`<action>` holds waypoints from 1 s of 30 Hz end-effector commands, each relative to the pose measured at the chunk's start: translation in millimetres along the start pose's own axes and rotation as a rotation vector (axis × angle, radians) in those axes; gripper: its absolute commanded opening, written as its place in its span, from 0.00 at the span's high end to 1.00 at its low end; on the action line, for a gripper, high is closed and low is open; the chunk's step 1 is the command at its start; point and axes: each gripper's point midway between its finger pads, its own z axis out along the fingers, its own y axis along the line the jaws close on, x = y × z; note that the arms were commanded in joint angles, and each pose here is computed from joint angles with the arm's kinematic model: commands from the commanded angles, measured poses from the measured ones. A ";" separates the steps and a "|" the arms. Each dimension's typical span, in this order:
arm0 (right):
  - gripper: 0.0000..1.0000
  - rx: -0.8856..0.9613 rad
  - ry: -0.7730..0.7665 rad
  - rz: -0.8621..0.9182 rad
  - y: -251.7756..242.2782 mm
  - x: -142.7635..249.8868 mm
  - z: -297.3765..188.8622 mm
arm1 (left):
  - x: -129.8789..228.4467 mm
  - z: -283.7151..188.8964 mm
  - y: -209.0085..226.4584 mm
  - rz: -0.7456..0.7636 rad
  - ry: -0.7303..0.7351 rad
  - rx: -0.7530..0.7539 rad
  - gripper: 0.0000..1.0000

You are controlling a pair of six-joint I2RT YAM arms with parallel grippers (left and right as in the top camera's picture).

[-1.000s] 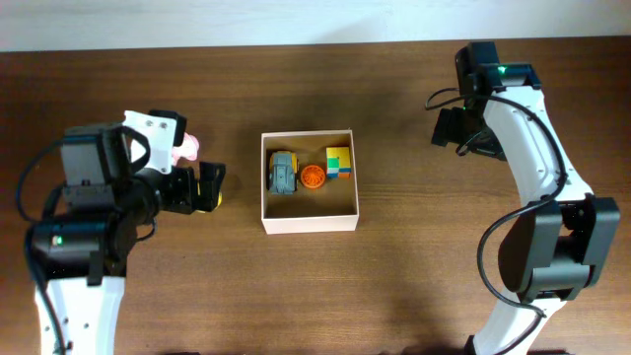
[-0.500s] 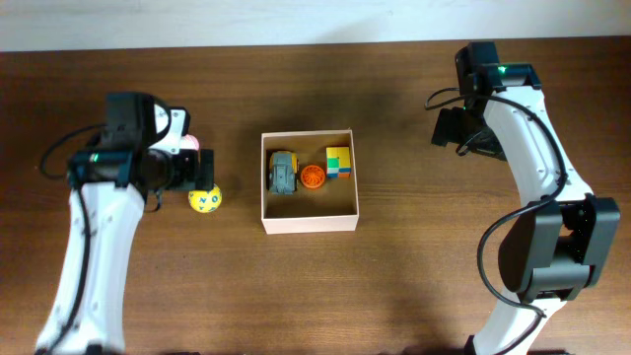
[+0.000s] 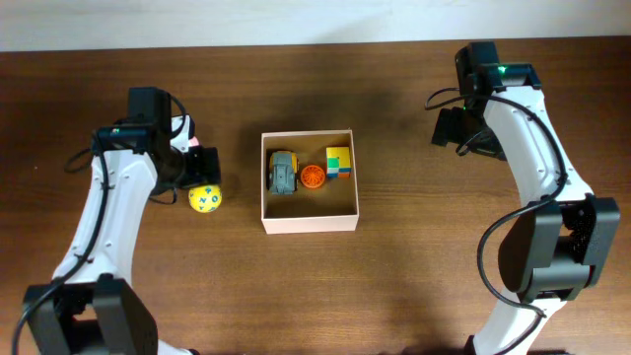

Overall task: Pack container
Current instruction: 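Lower the left gripper over the duck and close on it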

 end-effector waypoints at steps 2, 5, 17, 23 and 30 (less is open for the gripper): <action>0.01 -0.001 0.004 0.004 1.4 1.9 0.5 | -41.8 -6.8 20.6 0.040 -0.159 -0.128 0.01; 0.01 -0.001 0.004 0.004 1.4 1.9 0.5 | -75.4 -15.7 27.1 0.145 -0.291 -0.194 0.01; 0.01 -0.001 0.004 0.004 1.4 1.8 0.4 | -111.6 -19.9 46.3 0.613 -0.370 -0.294 0.01; 0.01 -0.001 0.004 0.004 1.4 1.8 0.4 | -104.4 21.0 68.7 0.567 -0.302 -0.199 0.01; 0.01 -0.001 0.004 0.004 1.5 1.7 0.4 | -93.3 49.9 72.3 0.611 -0.223 -0.181 0.01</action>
